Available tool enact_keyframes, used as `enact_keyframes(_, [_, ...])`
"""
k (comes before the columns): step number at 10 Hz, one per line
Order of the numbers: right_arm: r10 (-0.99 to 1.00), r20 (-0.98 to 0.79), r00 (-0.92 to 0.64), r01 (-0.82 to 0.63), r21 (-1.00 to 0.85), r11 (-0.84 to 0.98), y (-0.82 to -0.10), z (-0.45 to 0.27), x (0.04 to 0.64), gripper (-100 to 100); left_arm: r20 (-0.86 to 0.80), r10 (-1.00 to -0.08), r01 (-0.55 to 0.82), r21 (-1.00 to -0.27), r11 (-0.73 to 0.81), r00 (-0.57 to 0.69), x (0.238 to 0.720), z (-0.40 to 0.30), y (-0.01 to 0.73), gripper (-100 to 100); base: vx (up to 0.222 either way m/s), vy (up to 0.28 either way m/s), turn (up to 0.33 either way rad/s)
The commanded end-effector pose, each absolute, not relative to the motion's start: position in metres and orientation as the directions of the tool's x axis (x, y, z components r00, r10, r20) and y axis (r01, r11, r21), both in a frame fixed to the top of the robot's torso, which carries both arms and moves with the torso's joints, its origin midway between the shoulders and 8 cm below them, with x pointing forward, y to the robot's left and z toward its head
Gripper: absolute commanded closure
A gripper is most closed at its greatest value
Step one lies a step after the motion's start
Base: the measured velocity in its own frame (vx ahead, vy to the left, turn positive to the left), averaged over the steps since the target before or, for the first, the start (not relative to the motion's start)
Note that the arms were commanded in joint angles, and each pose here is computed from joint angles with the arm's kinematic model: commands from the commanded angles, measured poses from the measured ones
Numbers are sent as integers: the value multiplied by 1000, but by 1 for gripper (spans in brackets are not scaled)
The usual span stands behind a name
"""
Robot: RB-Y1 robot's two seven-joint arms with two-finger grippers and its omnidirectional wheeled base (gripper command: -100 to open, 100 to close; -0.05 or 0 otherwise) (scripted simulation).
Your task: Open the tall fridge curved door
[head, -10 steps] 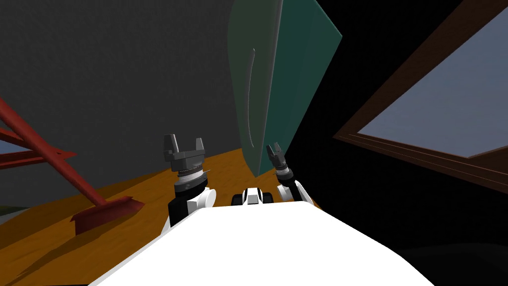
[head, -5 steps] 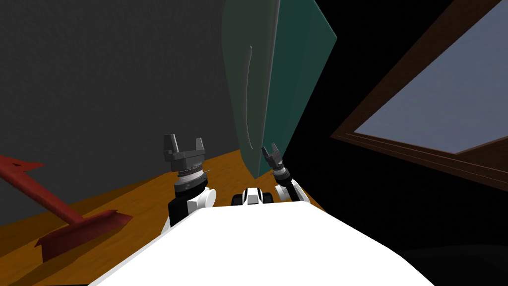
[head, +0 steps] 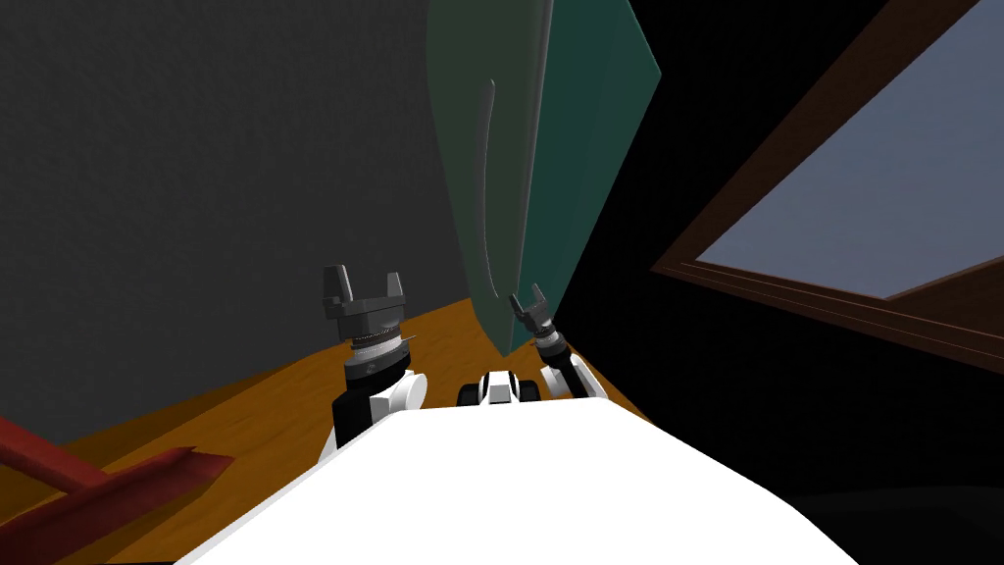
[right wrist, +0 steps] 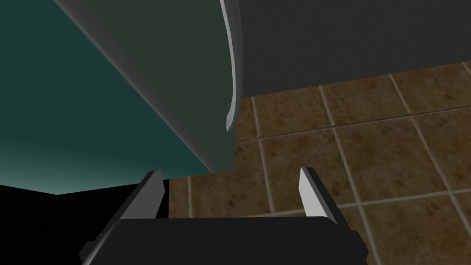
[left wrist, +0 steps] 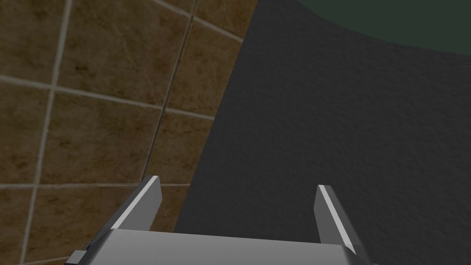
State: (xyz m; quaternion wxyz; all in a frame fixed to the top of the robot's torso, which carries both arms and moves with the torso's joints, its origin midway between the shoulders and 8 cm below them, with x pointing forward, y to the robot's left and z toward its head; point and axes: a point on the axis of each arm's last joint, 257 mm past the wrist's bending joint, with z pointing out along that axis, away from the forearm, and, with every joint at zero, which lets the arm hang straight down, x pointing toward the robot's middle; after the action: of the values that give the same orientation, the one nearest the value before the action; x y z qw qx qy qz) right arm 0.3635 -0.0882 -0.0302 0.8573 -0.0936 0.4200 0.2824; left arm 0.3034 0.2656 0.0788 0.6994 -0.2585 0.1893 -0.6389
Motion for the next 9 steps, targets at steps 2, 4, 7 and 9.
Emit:
enact_keyframes(2, [312, -795, 520, -532, -16, 847, -73, -43, 366, -100, 66, -992, 796, -603, 50, 112, 303, 79, 266, 0, 42, 30, -79])
enact_keyframes(4, [258, -805, 534, -516, -69, 854, -64, -52, 367, -100, 66, -992, 796, -603, 50, 112, 303, 79, 266, 0, 73, 53, -149])
enact_keyframes(7, [181, -809, 559, -487, -143, 862, -55, -62, 368, -100, 66, -992, 796, -603, 50, 112, 303, 79, 266, 0, 60, 35, -79])
enact_keyframes(9, [125, -811, 571, -471, -199, 860, -46, -72, 369, -100, 66, -992, 796, -603, 50, 112, 303, 79, 266, 0, 71, 56, -129])
